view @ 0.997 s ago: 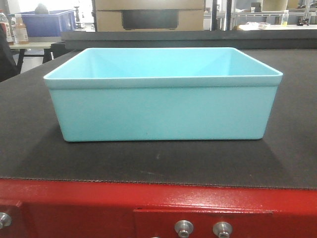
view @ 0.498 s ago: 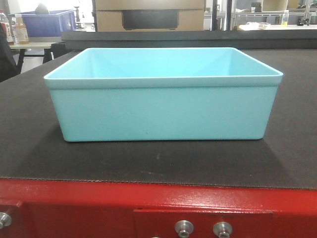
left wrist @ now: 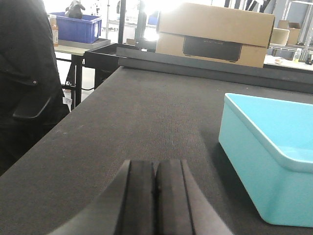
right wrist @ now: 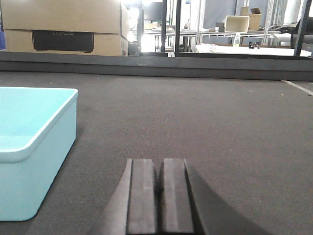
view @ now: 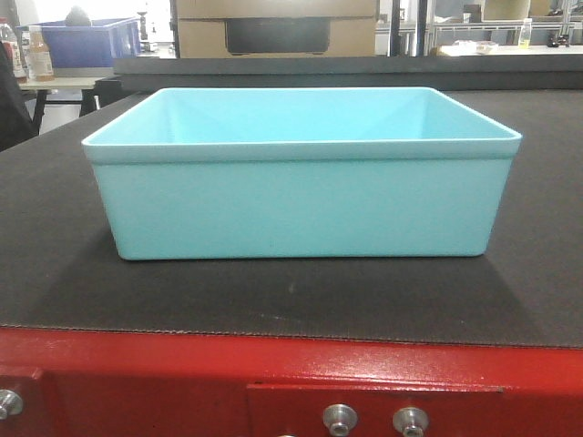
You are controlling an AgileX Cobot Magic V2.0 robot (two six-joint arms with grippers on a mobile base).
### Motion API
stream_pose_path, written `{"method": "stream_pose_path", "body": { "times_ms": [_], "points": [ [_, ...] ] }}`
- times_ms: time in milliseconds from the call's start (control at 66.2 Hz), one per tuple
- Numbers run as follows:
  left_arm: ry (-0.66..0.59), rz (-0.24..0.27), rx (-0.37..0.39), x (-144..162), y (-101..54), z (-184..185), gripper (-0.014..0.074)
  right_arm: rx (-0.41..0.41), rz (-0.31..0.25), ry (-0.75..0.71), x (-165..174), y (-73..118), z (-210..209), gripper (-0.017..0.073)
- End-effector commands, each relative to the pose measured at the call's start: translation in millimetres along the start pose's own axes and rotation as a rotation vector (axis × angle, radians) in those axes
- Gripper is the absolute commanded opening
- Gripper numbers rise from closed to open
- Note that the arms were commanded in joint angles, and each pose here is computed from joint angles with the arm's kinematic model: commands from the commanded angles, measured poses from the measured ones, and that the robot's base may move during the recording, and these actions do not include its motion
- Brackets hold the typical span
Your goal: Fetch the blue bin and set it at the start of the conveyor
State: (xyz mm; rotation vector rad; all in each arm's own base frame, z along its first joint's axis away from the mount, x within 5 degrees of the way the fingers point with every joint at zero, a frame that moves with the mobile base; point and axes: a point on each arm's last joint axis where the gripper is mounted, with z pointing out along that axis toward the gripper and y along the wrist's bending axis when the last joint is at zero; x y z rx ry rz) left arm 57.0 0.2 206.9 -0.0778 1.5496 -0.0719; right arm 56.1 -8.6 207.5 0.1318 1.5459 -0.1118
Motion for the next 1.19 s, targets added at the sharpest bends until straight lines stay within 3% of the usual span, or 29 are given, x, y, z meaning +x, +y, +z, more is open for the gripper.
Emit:
{"method": "stream_pose_path", "body": {
  "times_ms": [0, 1178],
  "points": [
    [-0.032, -0.004, 0.001, -3.1, -0.2, -0.6, -0.0111, 0.007, -0.003, -0.026, -2.0, -0.4, -0.3, -0.0162],
    [-0.032, -0.004, 0.001, -3.1, -0.2, -0.6, -0.0111, 0.007, -0.003, -0.030, -2.4, -0.5, -0.3, -0.0162]
  ]
}}
